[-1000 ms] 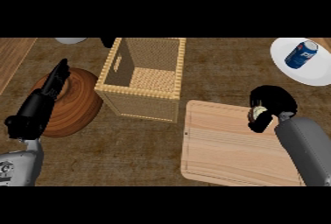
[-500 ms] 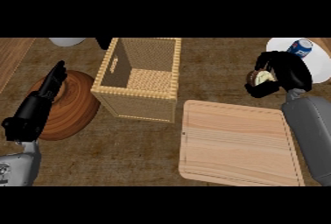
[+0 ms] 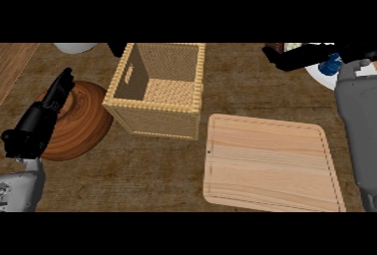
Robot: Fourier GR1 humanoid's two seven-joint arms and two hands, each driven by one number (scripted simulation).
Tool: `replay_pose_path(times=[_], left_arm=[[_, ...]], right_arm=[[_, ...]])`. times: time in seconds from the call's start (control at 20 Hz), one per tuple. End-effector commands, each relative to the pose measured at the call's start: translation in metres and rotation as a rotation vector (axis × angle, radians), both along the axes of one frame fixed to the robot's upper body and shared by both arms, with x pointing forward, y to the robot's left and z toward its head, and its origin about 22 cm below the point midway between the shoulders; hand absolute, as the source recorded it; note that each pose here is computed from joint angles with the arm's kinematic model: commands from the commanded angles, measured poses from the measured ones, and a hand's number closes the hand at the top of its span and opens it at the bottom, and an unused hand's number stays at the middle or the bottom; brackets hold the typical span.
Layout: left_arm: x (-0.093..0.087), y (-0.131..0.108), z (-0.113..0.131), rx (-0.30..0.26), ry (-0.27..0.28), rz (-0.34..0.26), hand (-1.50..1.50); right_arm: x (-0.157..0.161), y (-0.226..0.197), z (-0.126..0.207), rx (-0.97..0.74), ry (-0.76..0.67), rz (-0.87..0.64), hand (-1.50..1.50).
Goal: Pick the cupcake from the cutting board and place it in the basket
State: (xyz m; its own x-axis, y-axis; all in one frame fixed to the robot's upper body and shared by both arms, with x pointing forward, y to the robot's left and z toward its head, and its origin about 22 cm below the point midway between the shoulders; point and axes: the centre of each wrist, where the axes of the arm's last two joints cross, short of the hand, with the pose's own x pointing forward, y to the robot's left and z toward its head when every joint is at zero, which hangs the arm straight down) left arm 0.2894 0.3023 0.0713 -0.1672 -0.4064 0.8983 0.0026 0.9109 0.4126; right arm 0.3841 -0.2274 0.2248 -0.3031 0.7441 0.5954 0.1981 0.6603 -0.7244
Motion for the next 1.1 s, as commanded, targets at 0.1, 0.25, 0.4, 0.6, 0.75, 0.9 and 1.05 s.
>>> replay_pose_path(times=[0.1,0.25,0.4,0.6,0.75,0.9,1.05], left_arm=[[-0.001,-0.006,0.011,0.002,-0.005,-0.006,0.0],[-0.002,-0.015,0.001,0.006,0.001,-0.018,0.0],[-0.01,-0.001,0.003,-0.014,-0.015,-0.025,0.0],[-0.008,0.003,-0.008,-0.014,-0.011,-0.006,0.0],[-0.002,-0.023,0.005,-0.006,-0.039,-0.041,0.0],[0.013,-0.034,0.016,-0.015,-0.024,-0.036,0.0],[0.001,-0.003,0.02,-0.008,-0.014,-0.025,0.0]], right_arm=[[-0.018,0.053,0.082,0.074,-0.01,0.142,1.5],[-0.019,0.071,0.114,0.054,0.037,0.162,1.5],[-0.024,0.102,0.124,0.026,0.068,0.188,1.5],[-0.015,0.15,0.126,0.024,0.131,0.204,1.5],[-0.011,0.178,0.141,0.019,0.174,0.185,1.5],[-0.013,0.203,0.137,0.001,0.24,0.204,1.5],[0.0,0.203,0.113,-0.07,0.301,0.2,1.5]])
